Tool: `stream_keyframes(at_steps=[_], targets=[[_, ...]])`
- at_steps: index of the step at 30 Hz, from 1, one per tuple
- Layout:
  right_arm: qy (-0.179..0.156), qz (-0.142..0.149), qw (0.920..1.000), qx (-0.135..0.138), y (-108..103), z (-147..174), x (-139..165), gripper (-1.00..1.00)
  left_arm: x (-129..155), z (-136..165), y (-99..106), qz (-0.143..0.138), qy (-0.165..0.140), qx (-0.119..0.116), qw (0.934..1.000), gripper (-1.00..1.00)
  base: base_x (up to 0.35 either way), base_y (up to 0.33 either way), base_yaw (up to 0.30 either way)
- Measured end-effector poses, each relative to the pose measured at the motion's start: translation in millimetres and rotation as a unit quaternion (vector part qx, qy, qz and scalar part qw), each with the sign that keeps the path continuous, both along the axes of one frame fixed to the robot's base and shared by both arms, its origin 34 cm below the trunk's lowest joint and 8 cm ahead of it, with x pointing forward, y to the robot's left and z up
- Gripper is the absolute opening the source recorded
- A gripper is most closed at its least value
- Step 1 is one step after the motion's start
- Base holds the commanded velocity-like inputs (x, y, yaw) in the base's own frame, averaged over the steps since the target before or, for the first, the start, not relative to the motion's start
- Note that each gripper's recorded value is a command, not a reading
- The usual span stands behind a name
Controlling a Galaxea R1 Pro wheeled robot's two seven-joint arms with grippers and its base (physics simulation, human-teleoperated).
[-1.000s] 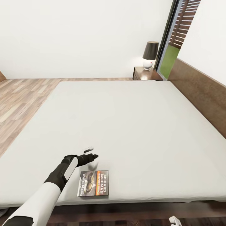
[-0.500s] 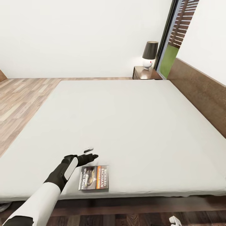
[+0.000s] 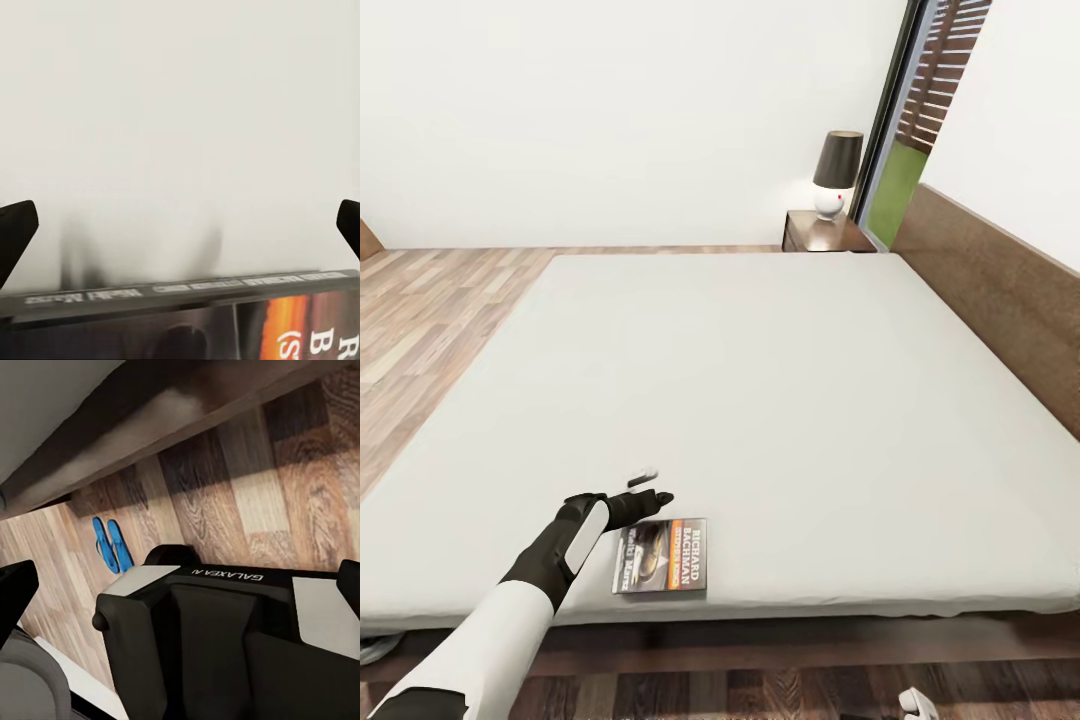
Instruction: In the bedroom, move the book from the bed onto either nightstand, and place the two sandals side by side next to the bed.
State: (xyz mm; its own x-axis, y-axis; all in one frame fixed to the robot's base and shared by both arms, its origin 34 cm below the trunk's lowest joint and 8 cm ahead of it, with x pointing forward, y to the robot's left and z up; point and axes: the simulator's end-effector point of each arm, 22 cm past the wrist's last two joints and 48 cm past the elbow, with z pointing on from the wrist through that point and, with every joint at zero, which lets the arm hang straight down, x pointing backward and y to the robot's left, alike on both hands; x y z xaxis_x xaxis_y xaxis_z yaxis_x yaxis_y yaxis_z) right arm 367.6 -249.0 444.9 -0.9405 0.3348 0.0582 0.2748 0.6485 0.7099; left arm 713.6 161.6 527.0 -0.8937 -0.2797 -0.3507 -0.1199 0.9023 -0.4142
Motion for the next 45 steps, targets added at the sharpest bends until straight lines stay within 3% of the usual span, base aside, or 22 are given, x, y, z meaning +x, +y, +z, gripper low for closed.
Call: stream_keyframes(at_steps=[45], targets=[[0.000, 0.000, 1.0000, 0.000, 0.0, -7.4, -0.8, 1.00, 0.4, -6.2, -1.0, 0.001, -0.002, -0.003, 1.0000, 1.00, -0.028, 0.000, 0.000]])
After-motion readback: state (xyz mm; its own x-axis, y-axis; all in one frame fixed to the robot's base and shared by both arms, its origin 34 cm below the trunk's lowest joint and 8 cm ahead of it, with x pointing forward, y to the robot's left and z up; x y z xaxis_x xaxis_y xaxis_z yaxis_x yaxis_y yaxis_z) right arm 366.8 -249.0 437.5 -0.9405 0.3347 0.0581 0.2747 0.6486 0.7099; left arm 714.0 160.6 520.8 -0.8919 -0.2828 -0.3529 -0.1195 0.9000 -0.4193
